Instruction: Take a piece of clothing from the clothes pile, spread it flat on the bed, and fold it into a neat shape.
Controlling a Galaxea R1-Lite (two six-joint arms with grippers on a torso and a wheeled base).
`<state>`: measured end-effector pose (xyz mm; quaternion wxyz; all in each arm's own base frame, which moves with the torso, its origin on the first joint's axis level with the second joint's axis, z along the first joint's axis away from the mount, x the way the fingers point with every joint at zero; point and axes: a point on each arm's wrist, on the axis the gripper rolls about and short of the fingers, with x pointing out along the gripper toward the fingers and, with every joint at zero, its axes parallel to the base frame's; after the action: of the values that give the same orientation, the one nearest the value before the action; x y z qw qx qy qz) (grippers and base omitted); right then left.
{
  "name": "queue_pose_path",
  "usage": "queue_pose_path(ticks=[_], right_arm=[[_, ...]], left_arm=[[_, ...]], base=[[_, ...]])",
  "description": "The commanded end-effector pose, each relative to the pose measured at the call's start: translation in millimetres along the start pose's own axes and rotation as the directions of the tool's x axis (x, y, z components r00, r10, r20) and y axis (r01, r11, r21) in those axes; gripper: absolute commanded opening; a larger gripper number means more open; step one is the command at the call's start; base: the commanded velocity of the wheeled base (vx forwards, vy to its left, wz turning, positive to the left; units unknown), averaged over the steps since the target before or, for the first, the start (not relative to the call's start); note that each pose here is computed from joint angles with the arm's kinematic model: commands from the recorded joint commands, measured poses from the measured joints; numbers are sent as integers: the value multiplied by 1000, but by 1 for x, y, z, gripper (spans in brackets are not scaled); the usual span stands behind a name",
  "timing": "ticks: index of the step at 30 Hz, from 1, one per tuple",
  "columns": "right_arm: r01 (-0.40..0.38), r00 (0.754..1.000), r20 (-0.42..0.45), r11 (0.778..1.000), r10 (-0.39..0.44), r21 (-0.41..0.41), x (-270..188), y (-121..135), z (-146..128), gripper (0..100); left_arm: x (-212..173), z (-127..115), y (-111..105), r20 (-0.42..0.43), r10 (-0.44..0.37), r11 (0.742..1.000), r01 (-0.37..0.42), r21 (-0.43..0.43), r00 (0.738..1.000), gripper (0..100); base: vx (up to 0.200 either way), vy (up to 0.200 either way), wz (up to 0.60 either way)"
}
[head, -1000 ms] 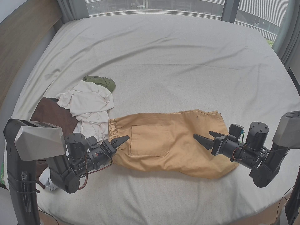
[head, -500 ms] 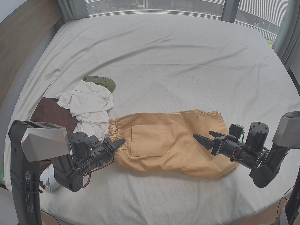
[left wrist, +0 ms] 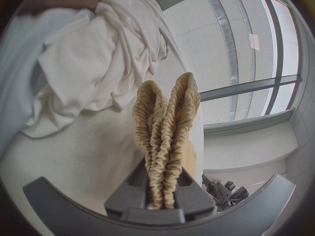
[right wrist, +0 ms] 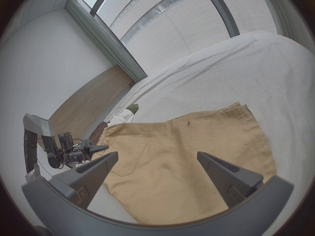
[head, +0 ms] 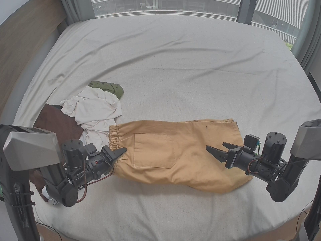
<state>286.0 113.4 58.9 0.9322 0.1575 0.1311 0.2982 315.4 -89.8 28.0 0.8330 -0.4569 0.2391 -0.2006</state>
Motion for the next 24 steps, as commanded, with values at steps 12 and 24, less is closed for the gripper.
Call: queue_pose_path(ticks=[12, 24], right_arm=[[-3, 999, -33, 1000, 3, 8, 4, 0, -10, 100], [-21, 999, -46, 1000, 21, 8, 5, 6, -13, 100]], left_arm=[[-31, 28, 1, 69, 29, 998, -32, 45, 997, 0], [-44, 30, -1, 66, 37, 994, -44, 100, 997, 0]], base=[[0, 0, 0], [0, 0, 0]])
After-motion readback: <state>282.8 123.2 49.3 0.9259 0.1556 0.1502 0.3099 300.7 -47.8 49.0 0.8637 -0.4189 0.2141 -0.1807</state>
